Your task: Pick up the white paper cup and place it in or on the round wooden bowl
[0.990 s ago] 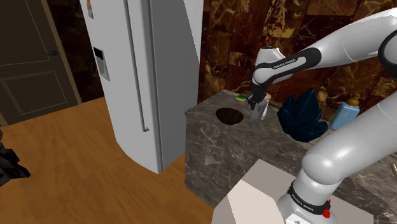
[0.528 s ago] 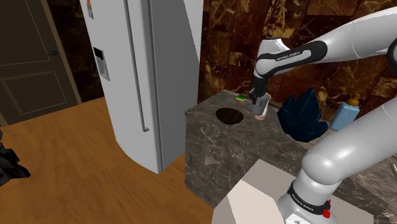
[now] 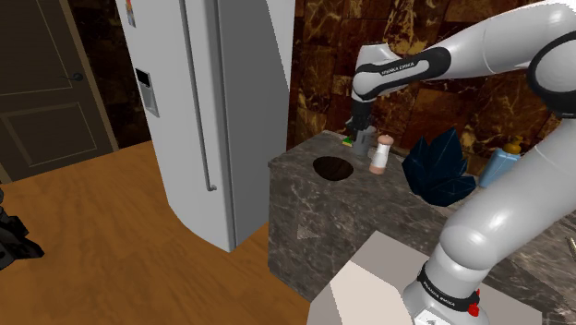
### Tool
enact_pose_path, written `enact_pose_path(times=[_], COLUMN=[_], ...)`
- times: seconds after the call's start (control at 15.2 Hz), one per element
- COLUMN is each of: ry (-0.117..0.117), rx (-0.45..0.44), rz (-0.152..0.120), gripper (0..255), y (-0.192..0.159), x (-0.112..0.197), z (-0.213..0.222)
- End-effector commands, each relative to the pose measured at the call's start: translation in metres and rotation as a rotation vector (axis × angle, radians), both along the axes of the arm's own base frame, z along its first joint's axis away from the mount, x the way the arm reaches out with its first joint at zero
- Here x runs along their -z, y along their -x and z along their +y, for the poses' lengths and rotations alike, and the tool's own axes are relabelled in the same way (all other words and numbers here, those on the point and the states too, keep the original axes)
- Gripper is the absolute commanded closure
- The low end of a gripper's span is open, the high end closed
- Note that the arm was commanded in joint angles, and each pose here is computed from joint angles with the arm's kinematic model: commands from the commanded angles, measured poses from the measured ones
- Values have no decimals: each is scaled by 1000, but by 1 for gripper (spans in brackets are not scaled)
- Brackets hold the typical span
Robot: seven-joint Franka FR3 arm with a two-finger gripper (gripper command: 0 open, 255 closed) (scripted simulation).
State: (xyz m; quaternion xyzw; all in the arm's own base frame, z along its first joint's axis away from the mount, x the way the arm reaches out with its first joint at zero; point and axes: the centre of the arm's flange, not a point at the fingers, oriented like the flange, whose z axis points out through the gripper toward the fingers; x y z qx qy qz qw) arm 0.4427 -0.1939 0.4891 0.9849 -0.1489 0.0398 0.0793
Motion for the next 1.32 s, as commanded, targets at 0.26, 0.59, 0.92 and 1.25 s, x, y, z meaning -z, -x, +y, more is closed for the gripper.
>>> enact_pose_path(times=[0.26, 0.59, 0.92, 1.25], ry=[0, 0, 0, 0], rx=[0, 0, 0, 0], rz=[0, 0, 0, 0], gripper=[255, 255, 255, 255], y=[-71, -86, -86, -86], x=[-16, -4, 23, 49], z=[31, 37, 37, 37])
